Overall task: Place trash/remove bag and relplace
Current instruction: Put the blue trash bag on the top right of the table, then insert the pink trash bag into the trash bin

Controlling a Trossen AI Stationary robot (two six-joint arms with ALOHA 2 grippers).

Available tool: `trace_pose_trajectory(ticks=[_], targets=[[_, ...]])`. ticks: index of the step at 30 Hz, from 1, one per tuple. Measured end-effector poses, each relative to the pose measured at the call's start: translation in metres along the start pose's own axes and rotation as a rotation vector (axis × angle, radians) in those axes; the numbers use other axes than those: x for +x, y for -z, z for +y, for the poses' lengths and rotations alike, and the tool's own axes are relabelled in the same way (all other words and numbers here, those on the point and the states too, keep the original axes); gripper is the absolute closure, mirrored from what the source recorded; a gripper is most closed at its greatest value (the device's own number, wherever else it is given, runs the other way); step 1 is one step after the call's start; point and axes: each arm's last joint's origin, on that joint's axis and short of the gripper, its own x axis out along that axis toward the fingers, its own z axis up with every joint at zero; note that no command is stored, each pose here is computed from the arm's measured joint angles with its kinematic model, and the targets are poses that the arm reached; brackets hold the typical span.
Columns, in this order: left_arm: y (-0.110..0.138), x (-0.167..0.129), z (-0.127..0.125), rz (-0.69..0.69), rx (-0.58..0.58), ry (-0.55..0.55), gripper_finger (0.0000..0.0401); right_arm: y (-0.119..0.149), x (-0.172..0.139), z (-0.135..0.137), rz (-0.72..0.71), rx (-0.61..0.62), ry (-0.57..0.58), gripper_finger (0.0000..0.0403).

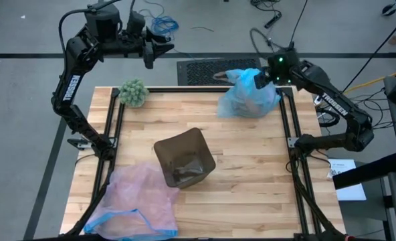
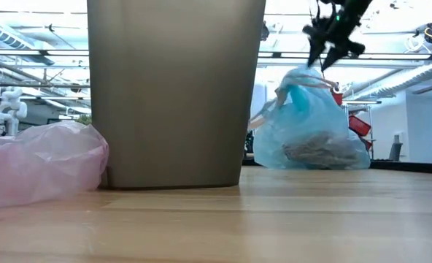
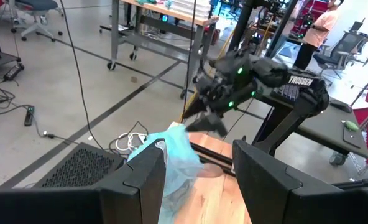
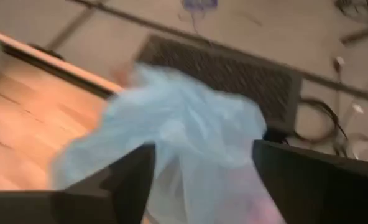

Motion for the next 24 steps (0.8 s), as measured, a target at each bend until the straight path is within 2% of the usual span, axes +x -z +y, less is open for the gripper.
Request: trace_pose_trajectory(ticks=[3, 5, 7, 9, 11, 12, 19, 22, 24], targets=[[0.000, 0.000, 0.000, 0.000, 0.000, 0.000, 0.0221, -0.013, -0.014, 0.002, -0.069, 0.017, -0.031, 0.0115], [0.000, 0.000, 0.000, 0.000, 0.000, 0.000, 0.0221, -0.014, -0.012, 0.002, -0.084, 0.047, -0.025, 0.0134], [0.000, 0.000, 0.000, 0.000, 0.000, 0.000, 0.0221, -0.010, 0.000, 0.001, -0.071, 0.052, 0.032, 0.0187], [0.000, 0.000, 0.000, 0.000, 0.000, 0.000, 0.0221, -0.003, 0.019, 0.000, -0.046, 0.033, 0.090, 0.0264], [0.000, 0.000, 0.000, 0.000, 0.000, 0.000, 0.0221, 0.005, 0.038, 0.000, -0.025, 0.026, 0.102, 0.0353], [0.000, 0.000, 0.000, 0.000, 0.000, 0.000, 0.0221, 0.011, 0.048, 0.000, -0.008, 0.020, 0.100, 0.0376], [0.003, 0.001, -0.004, 0.029, -0.006, 0.016, 0.0221, 0.069, 0.114, 0.001, 0.133, 0.064, 0.083, 0.0400], [0.009, 0.000, -0.008, 0.086, -0.010, 0.032, 0.0221, 0.082, 0.123, -0.001, 0.173, 0.085, 0.080, 0.0402], [0.014, -0.004, -0.011, 0.136, -0.013, 0.038, 0.0221, 0.078, 0.116, 0.001, 0.145, 0.079, 0.063, 0.0402]])
